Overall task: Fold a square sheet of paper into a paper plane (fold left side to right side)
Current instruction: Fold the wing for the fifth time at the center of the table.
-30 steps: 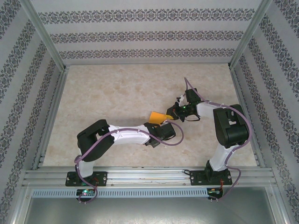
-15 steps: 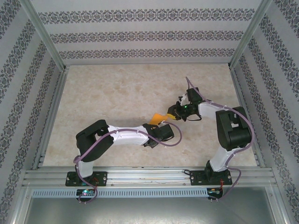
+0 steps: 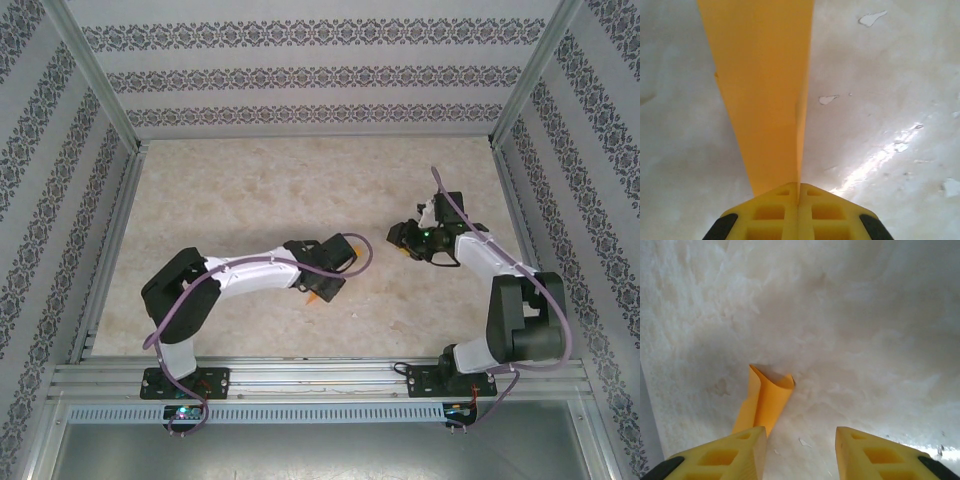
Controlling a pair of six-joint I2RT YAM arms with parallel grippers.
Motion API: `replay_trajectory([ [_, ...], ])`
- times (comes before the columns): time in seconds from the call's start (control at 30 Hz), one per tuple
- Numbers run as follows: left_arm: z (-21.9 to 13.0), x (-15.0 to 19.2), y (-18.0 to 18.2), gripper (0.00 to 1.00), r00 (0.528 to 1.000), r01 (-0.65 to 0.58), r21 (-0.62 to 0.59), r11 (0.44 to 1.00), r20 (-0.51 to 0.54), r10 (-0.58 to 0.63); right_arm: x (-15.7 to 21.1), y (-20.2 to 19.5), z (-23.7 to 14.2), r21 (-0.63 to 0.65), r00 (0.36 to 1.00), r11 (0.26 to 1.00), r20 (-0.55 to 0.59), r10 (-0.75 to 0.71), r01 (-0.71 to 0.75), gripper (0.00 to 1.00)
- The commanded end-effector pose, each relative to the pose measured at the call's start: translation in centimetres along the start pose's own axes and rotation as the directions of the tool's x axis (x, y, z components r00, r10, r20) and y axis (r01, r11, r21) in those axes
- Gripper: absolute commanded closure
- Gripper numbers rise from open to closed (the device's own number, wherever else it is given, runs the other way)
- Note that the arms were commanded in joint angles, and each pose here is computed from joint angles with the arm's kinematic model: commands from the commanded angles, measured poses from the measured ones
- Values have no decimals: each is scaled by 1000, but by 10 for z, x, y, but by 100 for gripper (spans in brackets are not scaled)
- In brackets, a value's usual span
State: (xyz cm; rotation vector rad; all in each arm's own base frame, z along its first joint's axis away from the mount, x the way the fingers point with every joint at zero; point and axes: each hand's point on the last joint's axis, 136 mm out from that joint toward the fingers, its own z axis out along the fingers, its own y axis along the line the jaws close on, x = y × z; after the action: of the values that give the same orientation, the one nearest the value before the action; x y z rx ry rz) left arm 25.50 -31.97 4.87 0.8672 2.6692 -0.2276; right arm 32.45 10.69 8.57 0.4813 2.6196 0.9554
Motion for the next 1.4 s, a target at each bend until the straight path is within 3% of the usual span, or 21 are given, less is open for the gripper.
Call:
replay_trajectory([
  [0.0, -2, -14, -29, 100, 995, 97, 209, 973, -29, -93, 8, -5, -4, 0, 999, 999, 9, -47, 47, 58],
  [0.27, 6, -33, -45, 100, 960, 278, 401, 873, -115, -254, 24, -4, 0, -73, 998, 995, -16, -63, 62, 57],
  [0.47, 12, -51, -46, 100, 912, 405, 514, 756, -162, -378, 32, -2, 5, -125, 998, 991, -18, -58, 55, 57],
  [0.93, 20, -73, -45, 100, 840, 510, 638, 577, -224, -495, 41, 11, 29, -208, 999, 978, -1, -33, 32, 57],
  [1.37, 27, -82, -33, 100, 778, 533, 738, 414, -235, -582, 35, 18, 47, -247, 1000, 969, 29, 8, -1, 56],
])
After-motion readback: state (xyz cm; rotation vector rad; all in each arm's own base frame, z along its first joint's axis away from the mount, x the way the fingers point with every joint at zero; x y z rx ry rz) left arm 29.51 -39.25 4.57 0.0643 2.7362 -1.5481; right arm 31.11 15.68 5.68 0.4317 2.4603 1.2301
